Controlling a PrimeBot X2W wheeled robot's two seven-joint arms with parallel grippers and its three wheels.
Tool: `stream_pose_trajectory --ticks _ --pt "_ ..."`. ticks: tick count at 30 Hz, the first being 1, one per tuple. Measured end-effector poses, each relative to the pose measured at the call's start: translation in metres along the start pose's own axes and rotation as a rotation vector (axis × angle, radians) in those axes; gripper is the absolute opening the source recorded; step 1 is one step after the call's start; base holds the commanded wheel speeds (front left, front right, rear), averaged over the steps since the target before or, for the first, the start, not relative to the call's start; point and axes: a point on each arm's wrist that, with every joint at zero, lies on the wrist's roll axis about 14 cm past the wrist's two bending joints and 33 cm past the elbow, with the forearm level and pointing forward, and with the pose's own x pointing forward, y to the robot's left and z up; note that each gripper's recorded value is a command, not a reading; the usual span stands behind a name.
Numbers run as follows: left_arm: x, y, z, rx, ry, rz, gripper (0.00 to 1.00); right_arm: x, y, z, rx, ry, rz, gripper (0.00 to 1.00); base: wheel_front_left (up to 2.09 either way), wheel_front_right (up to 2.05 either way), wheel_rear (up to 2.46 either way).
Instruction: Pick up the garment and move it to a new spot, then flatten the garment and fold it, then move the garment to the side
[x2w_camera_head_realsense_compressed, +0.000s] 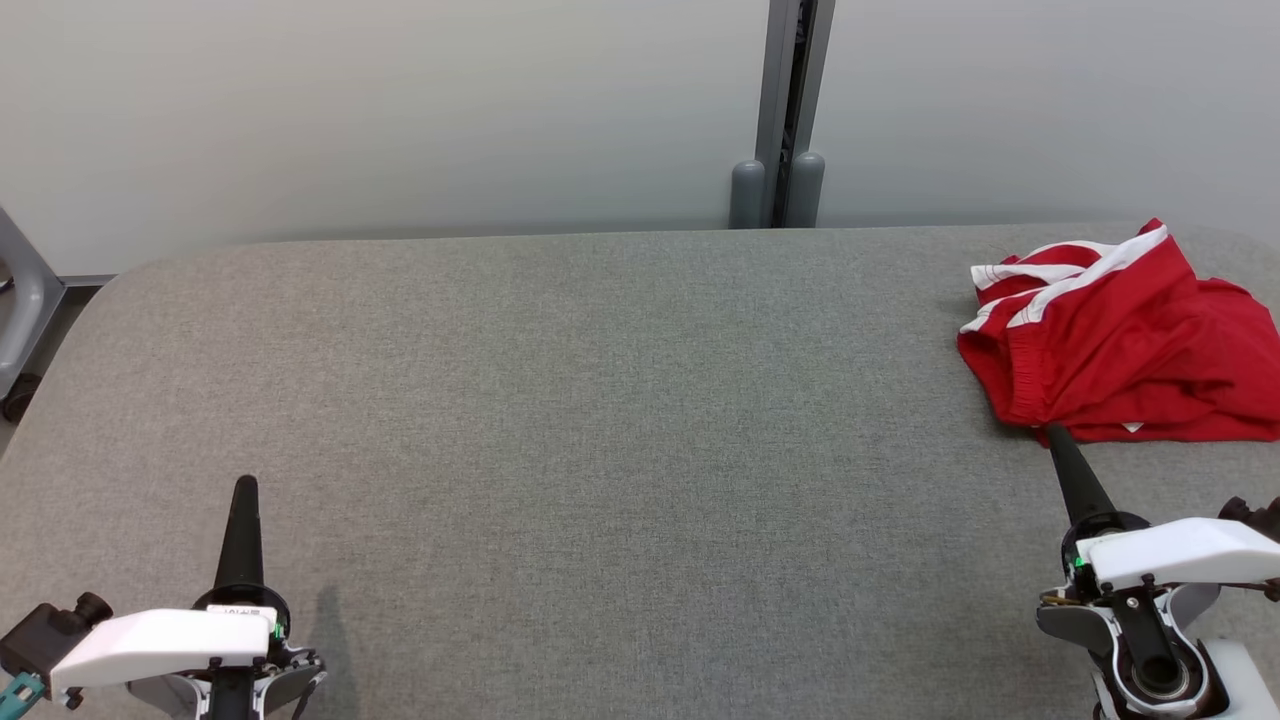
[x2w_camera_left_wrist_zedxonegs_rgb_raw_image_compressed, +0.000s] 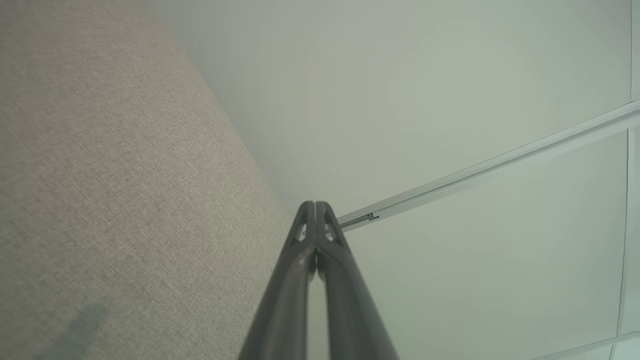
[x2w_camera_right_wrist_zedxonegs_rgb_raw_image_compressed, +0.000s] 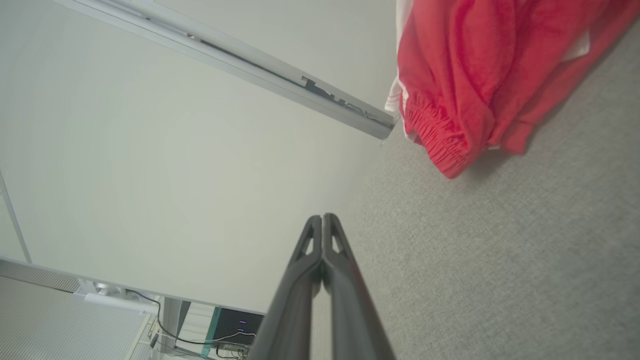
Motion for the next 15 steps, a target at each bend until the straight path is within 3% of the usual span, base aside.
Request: stream_pose_trajectory --ticks 15 --pt "0.0031 -0.0059 0.0057 -0.120 -0.009 -0.016 0.00 0.0041 0.0065 0.0012 0.118 0.009 0.018 0.00 0.00 0.00 0.00"
